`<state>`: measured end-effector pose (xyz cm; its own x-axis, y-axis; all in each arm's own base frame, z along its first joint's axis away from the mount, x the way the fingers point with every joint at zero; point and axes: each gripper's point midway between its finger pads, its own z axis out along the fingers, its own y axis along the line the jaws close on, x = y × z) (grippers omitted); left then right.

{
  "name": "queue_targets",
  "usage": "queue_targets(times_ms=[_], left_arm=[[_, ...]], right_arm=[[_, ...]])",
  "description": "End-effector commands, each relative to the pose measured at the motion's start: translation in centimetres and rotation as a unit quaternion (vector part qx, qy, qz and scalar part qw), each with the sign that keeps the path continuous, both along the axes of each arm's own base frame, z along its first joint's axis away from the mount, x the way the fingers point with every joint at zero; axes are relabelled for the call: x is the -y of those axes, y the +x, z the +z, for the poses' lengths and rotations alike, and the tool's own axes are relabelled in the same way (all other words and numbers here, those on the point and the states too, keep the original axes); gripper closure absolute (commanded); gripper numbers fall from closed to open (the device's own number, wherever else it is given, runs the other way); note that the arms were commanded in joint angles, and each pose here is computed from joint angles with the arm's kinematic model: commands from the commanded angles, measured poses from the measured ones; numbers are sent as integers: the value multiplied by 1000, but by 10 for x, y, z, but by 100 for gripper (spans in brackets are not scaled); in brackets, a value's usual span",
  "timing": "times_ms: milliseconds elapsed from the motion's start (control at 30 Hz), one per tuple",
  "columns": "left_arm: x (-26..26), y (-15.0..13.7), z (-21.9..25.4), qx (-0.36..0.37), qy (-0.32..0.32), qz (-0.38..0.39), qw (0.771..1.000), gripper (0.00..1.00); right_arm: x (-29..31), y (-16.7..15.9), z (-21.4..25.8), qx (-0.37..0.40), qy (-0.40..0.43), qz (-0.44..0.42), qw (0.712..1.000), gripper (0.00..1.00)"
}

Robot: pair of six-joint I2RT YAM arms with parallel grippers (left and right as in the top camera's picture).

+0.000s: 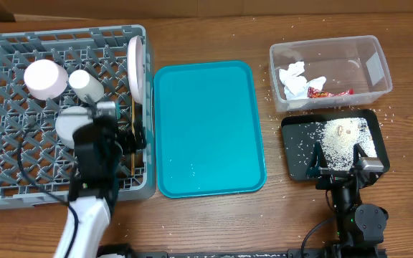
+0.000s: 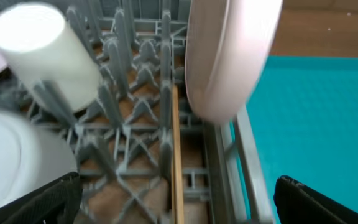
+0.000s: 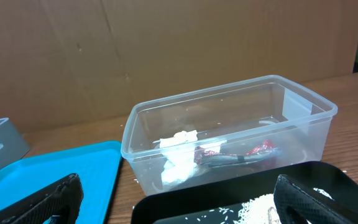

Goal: Sort waste into correct bins and load items into the dishwasher

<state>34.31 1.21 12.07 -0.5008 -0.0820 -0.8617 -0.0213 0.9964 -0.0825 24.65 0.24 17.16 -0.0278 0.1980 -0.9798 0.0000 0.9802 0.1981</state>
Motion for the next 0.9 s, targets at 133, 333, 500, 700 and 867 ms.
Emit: queue_targets(times_ms=[133, 333, 500, 700, 867], left_arm=[[2, -31, -7, 40, 14, -4, 999, 0], [2, -52, -7, 75, 19, 2, 997, 0], [1, -67, -10, 103, 24, 7, 994, 0], [4, -77, -8, 131, 30, 2, 991, 0], [15, -82, -4, 138, 53, -24, 989, 0]], right_arm=[[2, 0, -1, 3, -2, -5, 1000, 0], [2, 0, -1, 3, -2, -5, 1000, 0], [2, 0, -1, 3, -2, -5, 1000, 0], [2, 0, -1, 3, -2, -5, 1000, 0], [2, 0, -1, 3, -2, -5, 1000, 0]])
